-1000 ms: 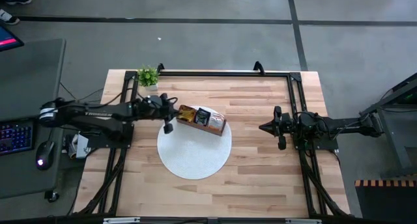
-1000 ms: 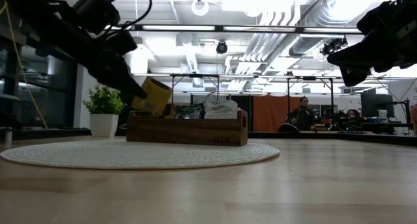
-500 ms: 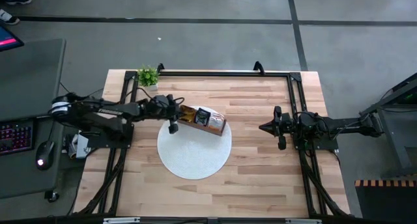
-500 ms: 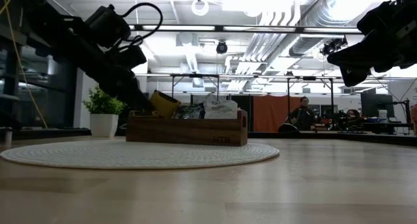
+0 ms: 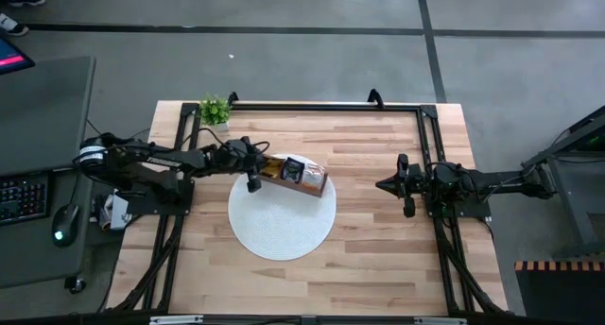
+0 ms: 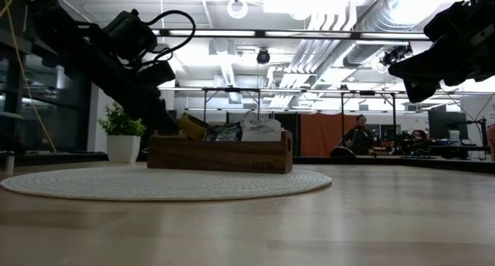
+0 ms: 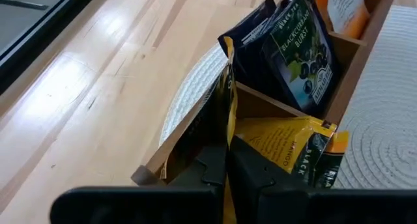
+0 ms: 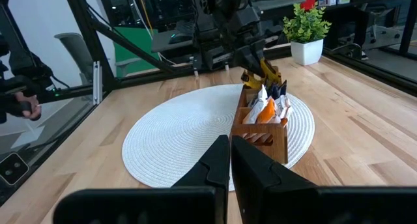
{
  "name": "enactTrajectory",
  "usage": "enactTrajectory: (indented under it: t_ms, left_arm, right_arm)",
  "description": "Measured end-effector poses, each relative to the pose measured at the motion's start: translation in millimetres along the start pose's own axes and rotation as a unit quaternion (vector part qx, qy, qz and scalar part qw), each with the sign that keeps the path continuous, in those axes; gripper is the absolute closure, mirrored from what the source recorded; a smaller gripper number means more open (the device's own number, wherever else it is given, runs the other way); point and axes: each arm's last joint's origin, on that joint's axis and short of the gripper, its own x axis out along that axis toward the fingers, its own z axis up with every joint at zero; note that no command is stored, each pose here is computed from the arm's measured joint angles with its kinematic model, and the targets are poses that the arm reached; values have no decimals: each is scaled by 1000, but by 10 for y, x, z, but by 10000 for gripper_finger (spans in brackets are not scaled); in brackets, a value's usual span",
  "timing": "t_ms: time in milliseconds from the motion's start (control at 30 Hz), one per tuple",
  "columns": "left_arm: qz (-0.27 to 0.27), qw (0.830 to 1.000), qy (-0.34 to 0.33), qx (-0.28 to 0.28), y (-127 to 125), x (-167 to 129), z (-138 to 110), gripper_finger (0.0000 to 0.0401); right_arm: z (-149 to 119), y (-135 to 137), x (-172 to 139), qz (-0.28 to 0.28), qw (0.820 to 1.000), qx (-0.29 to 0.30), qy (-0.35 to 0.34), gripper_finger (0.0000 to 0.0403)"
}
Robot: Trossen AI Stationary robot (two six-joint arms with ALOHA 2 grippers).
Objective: Pick & Place Tea
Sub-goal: Put the orange tea bag into the left section of the wooden organizer, then return to Home Position
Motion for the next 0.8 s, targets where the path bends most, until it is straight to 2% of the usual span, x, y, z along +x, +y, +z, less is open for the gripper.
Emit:
enactTrajectory:
  t_ms: [100,333,467,600,800]
  left_arm:
    - [0,1000,0,0,0,0,0,377]
    - [33,999,3,0,19,-1,-2,287]
    - [35,999,-11,5,23,-23,29,249]
    - [40,998,-44,9,34,-76,108,232]
    - [41,997,-59,10,49,-165,213,229]
  right_arm:
    - [-1,0,0,0,1000,0,0,391]
    - [-2,0,0,0,1000,0,0,391]
    - [-1,0,0,0,1000,0,0,391]
    - [-2,0,0,0,1000,0,0,391]
    - [-1,0,0,0,1000,0,0,391]
